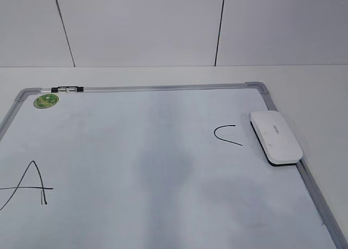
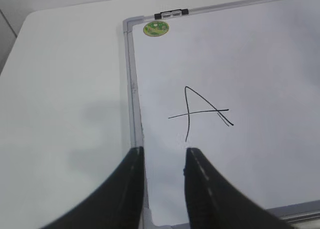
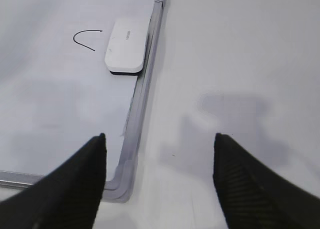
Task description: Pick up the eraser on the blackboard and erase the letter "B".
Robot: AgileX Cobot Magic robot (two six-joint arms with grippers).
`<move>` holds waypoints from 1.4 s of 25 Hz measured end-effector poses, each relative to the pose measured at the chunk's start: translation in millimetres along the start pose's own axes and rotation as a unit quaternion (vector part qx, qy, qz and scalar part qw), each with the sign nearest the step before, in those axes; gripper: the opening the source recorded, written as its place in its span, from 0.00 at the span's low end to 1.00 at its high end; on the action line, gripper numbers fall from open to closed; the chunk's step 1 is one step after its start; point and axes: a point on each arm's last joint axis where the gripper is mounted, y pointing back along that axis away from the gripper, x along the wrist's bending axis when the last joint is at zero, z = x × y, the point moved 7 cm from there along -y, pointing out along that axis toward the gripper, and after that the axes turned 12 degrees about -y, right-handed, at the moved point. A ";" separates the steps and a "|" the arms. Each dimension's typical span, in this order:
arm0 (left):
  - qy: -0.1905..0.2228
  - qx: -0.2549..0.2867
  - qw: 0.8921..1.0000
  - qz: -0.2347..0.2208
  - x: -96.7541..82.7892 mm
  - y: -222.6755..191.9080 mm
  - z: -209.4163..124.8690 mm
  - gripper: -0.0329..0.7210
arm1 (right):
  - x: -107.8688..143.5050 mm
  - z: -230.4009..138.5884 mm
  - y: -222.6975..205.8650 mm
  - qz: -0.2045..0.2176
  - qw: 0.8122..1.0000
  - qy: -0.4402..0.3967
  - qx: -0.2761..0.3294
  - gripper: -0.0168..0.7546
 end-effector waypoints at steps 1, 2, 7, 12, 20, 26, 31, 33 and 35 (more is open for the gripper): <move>-0.001 0.000 1.000 -0.001 -0.2 0.0 0.0 0.33 | -0.7 -2.7 0.0 0.000 1.000 0.000 0.001 0.67; -0.002 -0.001 1.000 -0.004 -0.5 0.1 0.1 0.33 | -1.4 -5.0 0.3 -0.001 1.000 -0.001 0.001 0.67; -0.014 -0.007 1.000 -0.026 -3.1 0.8 0.3 0.33 | -2.0 -6.9 0.3 -0.001 1.000 -0.001 0.003 0.67; -0.014 -0.006 0.999 -0.036 0.2 1.4 -1.8 0.33 | -2.0 -6.9 0.3 -0.001 1.000 -0.001 0.003 0.67; 0.016 0.005 1.000 -0.003 11.9 1.1 -5.6 0.33 | -6.0 -5.6 0.3 -0.014 1.000 0.005 -0.001 0.67; 0.019 0.005 1.000 -0.003 11.9 0.8 -5.7 0.33 | -8.7 -5.9 1.0 -0.033 0.999 -0.005 -0.003 0.67; 0.022 0.004 1.000 -0.008 10.3 0.8 -5.2 0.33 | -14.4 -6.3 3.3 -0.081 0.996 -0.034 -0.010 0.66; 0.024 0.003 1.000 -0.012 9.0 0.8 -4.9 0.33 | -14.9 -6.3 3.4 -0.084 0.996 -0.035 -0.010 0.66; 0.028 0.003 1.000 -0.011 8.7 0.7 -4.7 0.33 | -14.9 -6.3 3.4 -0.084 0.996 -0.035 -0.010 0.66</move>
